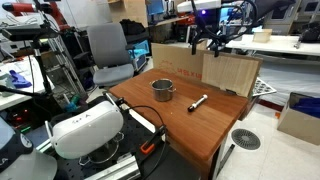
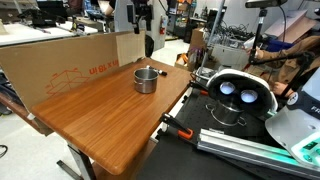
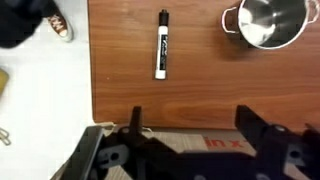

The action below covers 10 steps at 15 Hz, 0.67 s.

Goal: Pick up the pen from the silver pot and put it on the table

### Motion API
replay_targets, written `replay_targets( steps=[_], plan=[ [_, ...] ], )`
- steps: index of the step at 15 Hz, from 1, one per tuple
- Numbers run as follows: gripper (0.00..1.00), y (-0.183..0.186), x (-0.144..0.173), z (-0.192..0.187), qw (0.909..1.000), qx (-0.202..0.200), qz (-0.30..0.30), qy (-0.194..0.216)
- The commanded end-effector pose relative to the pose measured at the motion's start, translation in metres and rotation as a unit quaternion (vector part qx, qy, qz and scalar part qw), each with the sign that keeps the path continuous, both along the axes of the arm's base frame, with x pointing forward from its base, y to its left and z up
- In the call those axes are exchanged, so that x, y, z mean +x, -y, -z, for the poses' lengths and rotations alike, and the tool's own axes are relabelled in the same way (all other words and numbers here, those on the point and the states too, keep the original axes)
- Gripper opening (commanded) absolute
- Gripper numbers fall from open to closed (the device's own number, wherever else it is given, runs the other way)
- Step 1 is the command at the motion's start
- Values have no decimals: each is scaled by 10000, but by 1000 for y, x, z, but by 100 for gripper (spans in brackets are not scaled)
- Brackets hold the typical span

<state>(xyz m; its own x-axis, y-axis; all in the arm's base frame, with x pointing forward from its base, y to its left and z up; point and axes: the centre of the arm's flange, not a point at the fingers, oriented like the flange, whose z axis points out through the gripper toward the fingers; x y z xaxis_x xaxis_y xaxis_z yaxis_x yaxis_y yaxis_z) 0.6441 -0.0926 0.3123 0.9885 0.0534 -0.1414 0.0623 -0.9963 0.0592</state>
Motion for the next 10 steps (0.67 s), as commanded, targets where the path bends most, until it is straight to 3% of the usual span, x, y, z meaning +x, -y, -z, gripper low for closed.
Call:
replay_targets(
  steps=[1,10],
  plan=[
    [100,0,-2,0,10000,2,-6,18],
    [100,-1,-3,3,10000,2,-17,49]
  ],
)
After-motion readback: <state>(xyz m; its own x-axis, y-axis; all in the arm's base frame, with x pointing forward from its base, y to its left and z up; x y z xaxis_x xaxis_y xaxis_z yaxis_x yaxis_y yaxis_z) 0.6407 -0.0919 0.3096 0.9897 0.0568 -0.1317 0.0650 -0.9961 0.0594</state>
